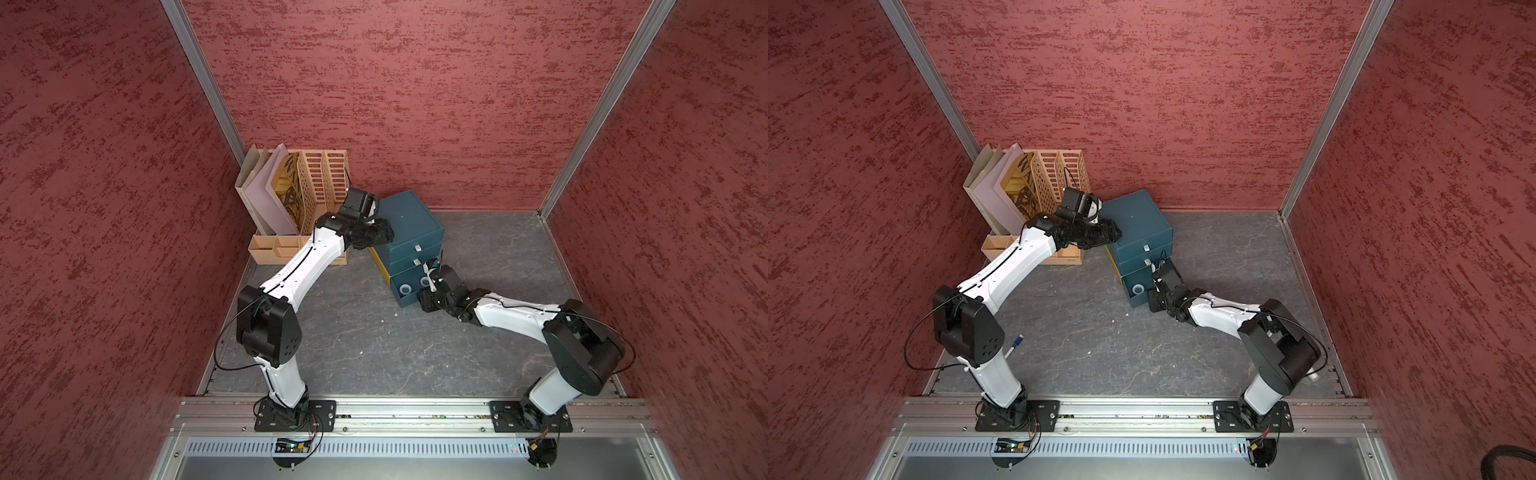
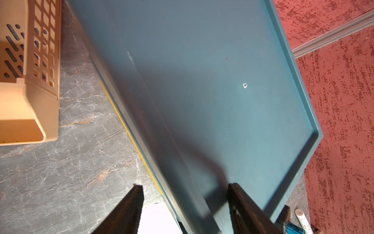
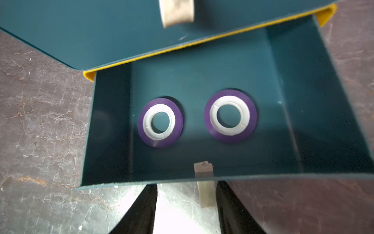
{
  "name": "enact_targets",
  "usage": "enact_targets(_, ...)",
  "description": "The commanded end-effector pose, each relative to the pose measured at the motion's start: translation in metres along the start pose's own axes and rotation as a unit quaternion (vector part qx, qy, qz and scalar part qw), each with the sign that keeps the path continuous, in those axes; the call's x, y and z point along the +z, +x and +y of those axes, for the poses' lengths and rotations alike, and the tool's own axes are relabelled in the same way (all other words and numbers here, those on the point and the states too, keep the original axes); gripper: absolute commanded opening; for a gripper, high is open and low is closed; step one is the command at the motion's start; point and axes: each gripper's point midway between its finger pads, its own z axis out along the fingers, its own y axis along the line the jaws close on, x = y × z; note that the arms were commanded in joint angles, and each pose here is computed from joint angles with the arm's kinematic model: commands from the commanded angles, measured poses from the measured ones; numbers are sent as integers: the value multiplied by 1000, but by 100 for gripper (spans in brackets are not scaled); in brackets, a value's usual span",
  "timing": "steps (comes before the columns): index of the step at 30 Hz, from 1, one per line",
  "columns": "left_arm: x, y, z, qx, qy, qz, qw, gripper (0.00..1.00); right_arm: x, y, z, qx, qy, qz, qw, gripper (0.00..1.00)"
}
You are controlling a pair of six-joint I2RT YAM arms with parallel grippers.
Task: Place the transparent tape into the drawer according to color
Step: Close the drawer in the storage box.
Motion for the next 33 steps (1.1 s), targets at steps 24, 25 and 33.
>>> enact_targets(24, 25, 17, 18, 23, -23, 69, 997, 66, 41, -65, 17, -20, 5, -135, 991, 51)
enact_targets(25, 26, 18, 18, 24, -23, 70, 997, 66, 42, -66, 18, -20, 4, -137, 990, 51)
enact_targets(33, 28, 20, 18, 28, -21, 78, 996, 66, 51, -73, 21, -14, 10, -153, 988, 51)
